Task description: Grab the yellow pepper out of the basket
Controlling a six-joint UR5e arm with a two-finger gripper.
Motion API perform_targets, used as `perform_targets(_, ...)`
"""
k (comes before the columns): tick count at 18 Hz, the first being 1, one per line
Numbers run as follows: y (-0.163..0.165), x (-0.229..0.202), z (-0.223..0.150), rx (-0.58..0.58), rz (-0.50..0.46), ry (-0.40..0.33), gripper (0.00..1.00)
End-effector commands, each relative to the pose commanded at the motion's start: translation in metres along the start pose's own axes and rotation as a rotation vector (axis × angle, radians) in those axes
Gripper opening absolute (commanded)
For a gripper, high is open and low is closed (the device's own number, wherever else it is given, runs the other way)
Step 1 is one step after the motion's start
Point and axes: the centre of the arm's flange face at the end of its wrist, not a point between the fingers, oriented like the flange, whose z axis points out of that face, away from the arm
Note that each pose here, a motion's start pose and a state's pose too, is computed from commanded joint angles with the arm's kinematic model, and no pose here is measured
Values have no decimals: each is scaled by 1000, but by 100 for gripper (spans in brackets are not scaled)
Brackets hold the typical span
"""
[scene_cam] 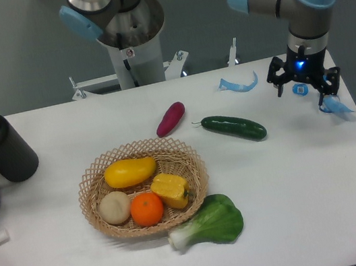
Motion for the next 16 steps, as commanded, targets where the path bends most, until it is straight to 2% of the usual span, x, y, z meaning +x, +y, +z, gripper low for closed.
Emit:
perform_targets(5, -26, 11, 0, 10, -47, 5, 100)
perform_targets(11, -86, 40, 8, 16, -101, 28, 100)
perform_targets(14, -126, 65, 9, 23, -123, 43, 100)
perform_targets(16, -147, 85, 14, 14, -167, 78, 100)
